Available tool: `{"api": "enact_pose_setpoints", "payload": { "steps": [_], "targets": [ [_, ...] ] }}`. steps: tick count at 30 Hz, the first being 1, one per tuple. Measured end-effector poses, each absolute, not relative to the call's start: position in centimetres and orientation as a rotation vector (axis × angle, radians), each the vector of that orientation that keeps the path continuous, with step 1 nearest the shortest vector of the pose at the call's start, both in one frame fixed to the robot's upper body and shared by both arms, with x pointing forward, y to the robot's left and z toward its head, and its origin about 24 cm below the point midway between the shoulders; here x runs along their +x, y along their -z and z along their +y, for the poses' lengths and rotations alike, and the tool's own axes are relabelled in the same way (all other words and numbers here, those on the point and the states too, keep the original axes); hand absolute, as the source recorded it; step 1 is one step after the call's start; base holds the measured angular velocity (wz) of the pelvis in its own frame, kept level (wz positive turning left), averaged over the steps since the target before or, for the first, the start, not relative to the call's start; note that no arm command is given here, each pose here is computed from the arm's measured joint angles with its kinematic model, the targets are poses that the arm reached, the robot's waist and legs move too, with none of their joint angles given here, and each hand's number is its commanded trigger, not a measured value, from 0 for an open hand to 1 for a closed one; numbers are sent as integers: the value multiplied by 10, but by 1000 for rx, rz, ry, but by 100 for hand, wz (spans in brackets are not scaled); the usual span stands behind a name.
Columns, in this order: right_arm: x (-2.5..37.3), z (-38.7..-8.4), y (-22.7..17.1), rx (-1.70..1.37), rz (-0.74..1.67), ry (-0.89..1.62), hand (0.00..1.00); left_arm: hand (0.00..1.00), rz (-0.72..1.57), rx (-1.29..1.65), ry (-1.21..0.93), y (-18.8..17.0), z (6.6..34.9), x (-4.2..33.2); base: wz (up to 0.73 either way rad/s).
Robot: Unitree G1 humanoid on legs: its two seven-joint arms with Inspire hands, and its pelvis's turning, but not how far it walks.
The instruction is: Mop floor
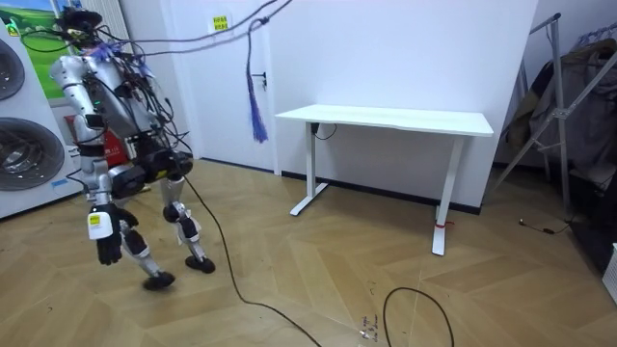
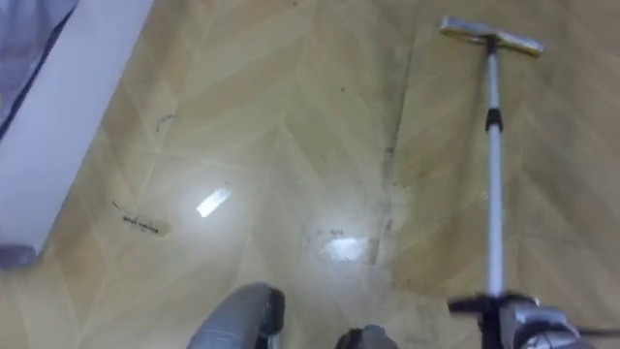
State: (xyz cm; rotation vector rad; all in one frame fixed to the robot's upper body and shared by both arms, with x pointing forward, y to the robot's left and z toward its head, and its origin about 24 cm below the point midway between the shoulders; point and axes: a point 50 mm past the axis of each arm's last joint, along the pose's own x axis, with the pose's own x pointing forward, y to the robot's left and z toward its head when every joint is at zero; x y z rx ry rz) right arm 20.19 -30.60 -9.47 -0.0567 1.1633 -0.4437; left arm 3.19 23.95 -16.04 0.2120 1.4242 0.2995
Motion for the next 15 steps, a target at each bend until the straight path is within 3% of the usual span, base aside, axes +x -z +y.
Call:
{"api": "enact_pose_setpoints", "payload": {
  "steps": [4,10,15],
  "targets": [
    [158,-314,112,-22,1261,496,100,0,1412,178,-260,161,236,41,52],
    [19,-322,140,-164,1628,581,100,0,1347,199,-226,162,224,63,15],
    [-12,-294,152,-184,1714,543,100,0,1347,205,-219,164,215,62,-16]
  ]
}}
